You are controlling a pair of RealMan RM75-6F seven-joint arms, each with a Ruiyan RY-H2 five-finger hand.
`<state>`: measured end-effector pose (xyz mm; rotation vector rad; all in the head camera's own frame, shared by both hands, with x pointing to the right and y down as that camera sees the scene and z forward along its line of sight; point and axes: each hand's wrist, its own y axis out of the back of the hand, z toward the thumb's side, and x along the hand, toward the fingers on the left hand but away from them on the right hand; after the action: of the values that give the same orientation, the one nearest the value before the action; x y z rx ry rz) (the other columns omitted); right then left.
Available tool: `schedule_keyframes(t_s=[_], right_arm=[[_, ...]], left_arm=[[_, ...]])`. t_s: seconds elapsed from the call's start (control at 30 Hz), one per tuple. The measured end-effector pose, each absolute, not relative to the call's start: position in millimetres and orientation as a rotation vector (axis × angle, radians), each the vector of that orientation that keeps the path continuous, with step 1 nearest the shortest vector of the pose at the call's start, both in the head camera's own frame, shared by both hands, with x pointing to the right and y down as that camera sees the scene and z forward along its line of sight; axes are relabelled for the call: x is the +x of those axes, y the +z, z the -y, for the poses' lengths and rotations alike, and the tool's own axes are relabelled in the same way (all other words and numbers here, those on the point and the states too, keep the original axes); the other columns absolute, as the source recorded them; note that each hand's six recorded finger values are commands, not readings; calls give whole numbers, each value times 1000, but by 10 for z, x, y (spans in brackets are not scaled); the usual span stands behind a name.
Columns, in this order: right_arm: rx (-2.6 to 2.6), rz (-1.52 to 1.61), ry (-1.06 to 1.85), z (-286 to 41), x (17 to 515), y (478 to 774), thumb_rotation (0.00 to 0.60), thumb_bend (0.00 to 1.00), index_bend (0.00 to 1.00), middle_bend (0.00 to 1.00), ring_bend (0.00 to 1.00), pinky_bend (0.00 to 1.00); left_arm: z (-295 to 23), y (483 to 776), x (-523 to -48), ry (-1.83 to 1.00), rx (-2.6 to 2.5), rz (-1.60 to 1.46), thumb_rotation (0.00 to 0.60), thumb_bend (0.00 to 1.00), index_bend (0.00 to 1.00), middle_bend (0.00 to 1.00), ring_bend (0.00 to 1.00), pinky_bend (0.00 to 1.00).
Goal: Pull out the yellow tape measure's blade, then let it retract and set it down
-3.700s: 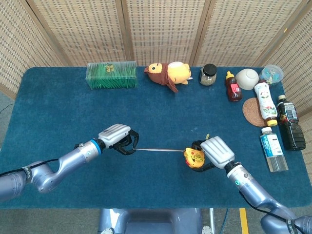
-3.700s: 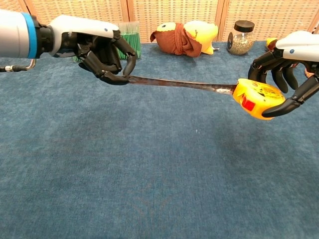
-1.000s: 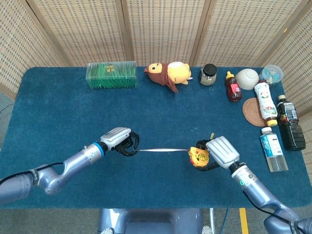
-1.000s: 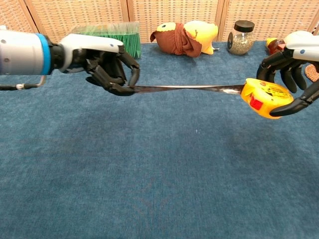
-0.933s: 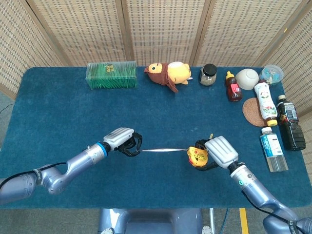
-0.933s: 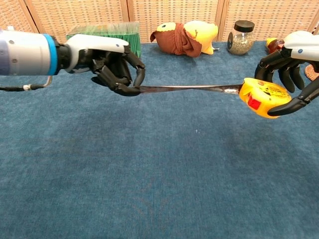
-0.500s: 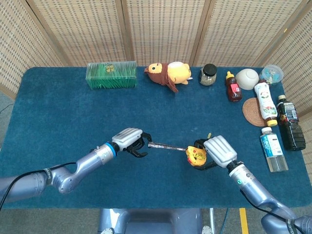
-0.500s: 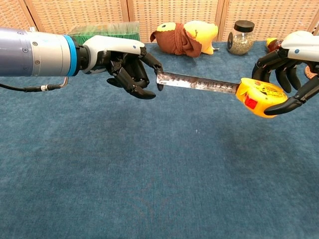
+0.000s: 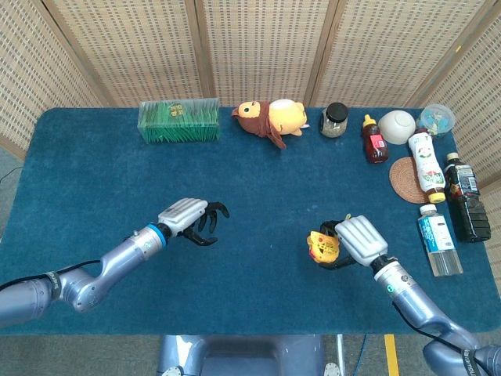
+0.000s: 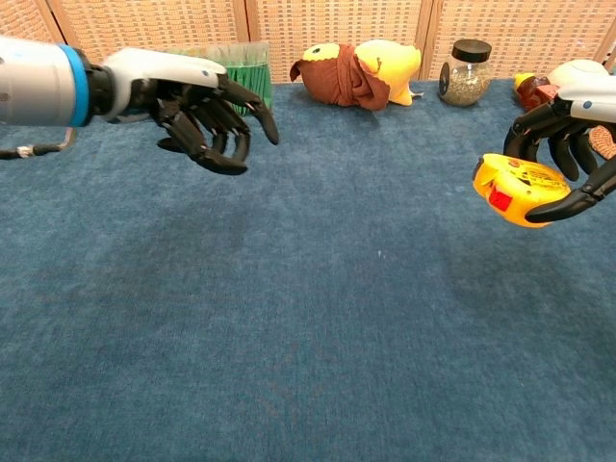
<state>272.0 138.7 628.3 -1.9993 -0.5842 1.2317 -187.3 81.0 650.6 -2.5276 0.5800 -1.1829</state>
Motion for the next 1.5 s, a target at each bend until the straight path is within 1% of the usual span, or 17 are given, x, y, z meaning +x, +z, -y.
schedule_keyframes(t_s=[0.2,0.33,0.57,0.63,0.87,1.07,1.17,1.3,1.37,1.4,1.5], right_arm=[[-1975,571,1260,-1383,2816,6380,389,233,546,593,589,566],[-1956,554,1284,-1394,2887,6473,389,233,544,592,577,551],[-1930,534,1349,-1417,3037,6682,390,234,522,565,541,523],[-1926,527,1366,-1426,3072,6734,389,233,501,542,520,509],[-1918,511,1441,-1466,3205,6930,386,238,372,441,433,446],[-1917,497,1452,-1487,3223,6935,388,239,258,366,362,387],[-1914,488,1449,-1486,3215,6903,390,239,228,348,345,369],[-1906,500,1436,-1456,3205,6829,388,240,226,348,344,368],[-1898,525,1424,-1425,3205,6771,392,240,246,361,355,383],[-1894,537,1419,-1409,3209,6741,392,240,267,377,366,397],[-1876,588,1400,-1352,3228,6631,393,239,343,431,413,433]], left_arm=[[-720,6360,-2230,-1209,-2449,-656,590,284,269,551,581,858],[-683,6230,-2506,-1229,-2389,-712,576,284,269,551,581,858],[-724,6021,-3009,-1282,-2300,-816,574,283,268,550,581,858],[-750,5989,-3124,-1302,-2283,-833,579,283,269,550,581,856],[-901,5891,-3579,-1402,-2217,-877,582,283,269,550,581,842],[-992,5881,-3730,-1443,-2200,-879,575,282,269,550,581,838],[-1011,5882,-3773,-1452,-2195,-888,575,282,269,551,581,829],[-1022,5874,-3815,-1458,-2179,-889,580,282,269,551,579,823],[-1024,5861,-3840,-1458,-2164,-891,582,283,271,550,579,820],[-1025,5854,-3852,-1458,-2157,-896,583,283,283,550,579,816],[-1036,5825,-3904,-1461,-2123,-904,596,282,373,550,579,798]])
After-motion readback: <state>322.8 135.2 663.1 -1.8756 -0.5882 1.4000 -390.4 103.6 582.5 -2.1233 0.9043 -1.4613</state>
